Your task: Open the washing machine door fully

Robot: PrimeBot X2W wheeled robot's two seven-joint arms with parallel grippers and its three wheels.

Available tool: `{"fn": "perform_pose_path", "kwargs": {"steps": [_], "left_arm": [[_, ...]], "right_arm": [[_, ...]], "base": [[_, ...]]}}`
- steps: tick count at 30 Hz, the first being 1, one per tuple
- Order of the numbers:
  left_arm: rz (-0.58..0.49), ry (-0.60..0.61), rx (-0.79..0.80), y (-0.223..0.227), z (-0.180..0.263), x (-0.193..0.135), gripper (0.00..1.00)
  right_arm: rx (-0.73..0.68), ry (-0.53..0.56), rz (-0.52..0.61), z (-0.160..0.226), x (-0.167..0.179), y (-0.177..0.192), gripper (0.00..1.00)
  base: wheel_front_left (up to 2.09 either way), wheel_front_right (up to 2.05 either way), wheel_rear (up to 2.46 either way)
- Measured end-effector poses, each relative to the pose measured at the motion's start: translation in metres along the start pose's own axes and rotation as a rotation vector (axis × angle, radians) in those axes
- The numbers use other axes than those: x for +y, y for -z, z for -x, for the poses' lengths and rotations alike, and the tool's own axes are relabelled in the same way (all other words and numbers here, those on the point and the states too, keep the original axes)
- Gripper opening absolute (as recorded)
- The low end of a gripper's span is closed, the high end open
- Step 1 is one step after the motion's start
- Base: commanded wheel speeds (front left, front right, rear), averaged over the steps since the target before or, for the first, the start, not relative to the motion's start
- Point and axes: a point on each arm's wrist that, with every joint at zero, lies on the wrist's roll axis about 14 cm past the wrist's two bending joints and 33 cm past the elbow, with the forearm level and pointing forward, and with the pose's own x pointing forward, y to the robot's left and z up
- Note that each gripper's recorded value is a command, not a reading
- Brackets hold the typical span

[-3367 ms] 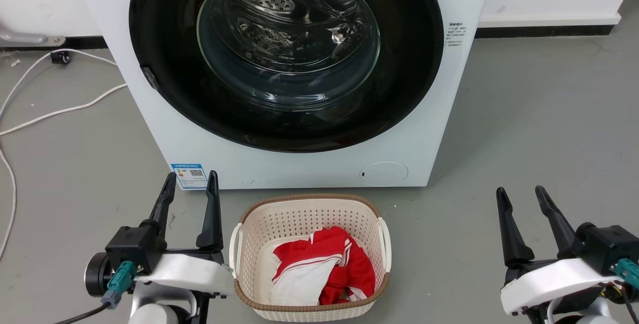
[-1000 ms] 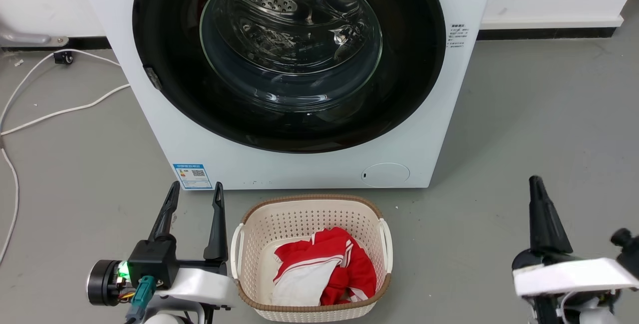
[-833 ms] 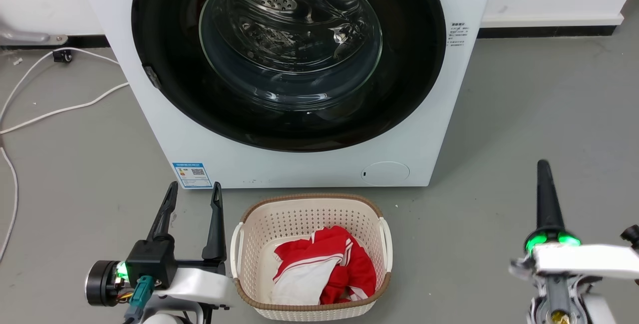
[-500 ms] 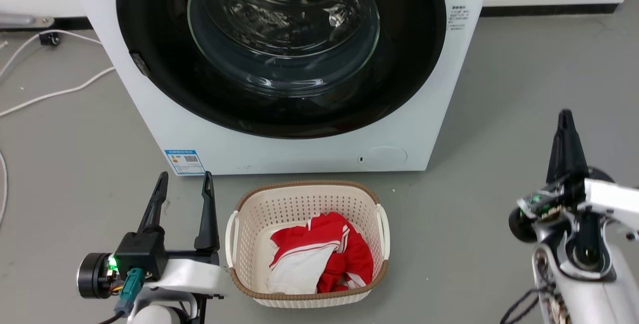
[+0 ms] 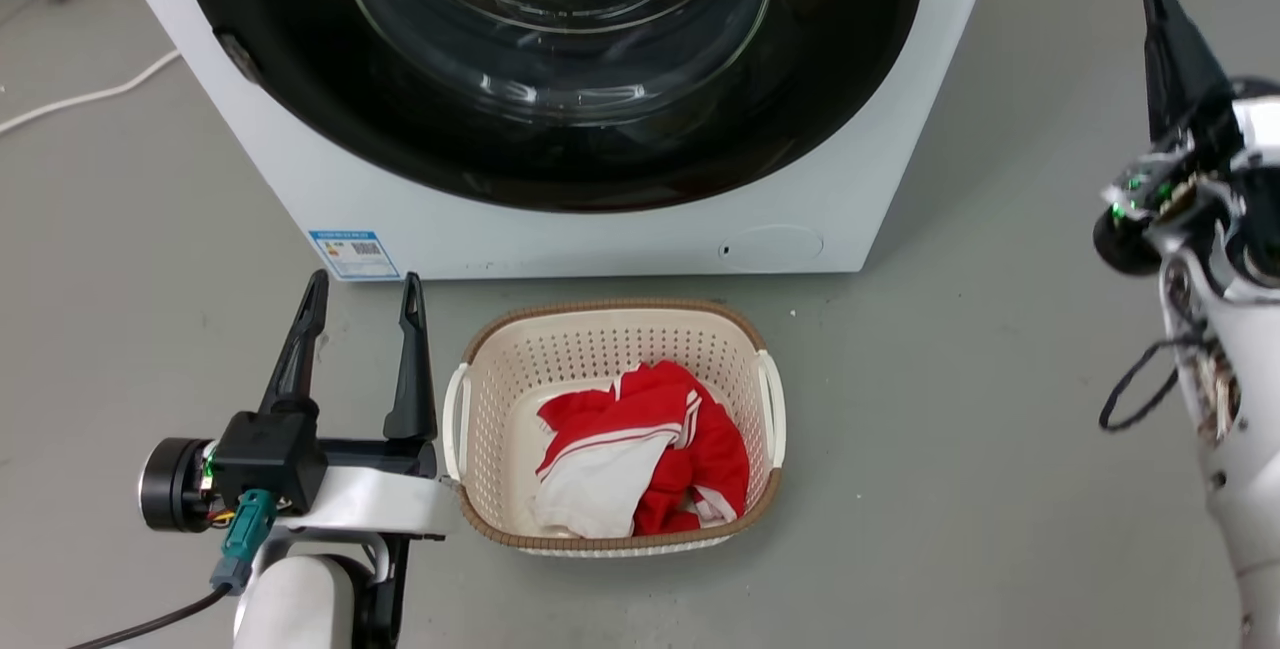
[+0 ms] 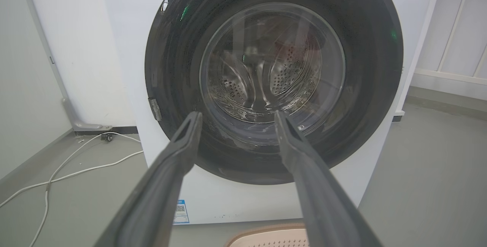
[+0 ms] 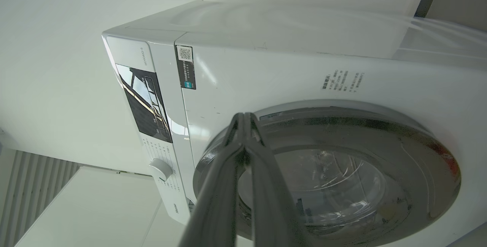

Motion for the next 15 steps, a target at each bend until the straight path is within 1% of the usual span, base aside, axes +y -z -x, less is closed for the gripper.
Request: {"fn": "perform_pose_path", "kwargs": {"steps": [9,15], "left_arm": [[0.002,0.037,0.0,0.009,-0.016,-0.006,1.0],[0.003,0.047,0.007,0.017,-0.025,-0.007,1.0]], "right_arm": [[0.214,0.06,0.134,-0.05,-0.004,0.033,0.0],[0.314,0.1,0.201,-0.075,-0.012,0.053,0.0]], "base": [[0.0,0.0,0.0],[0.0,0.0,0.0]]}}
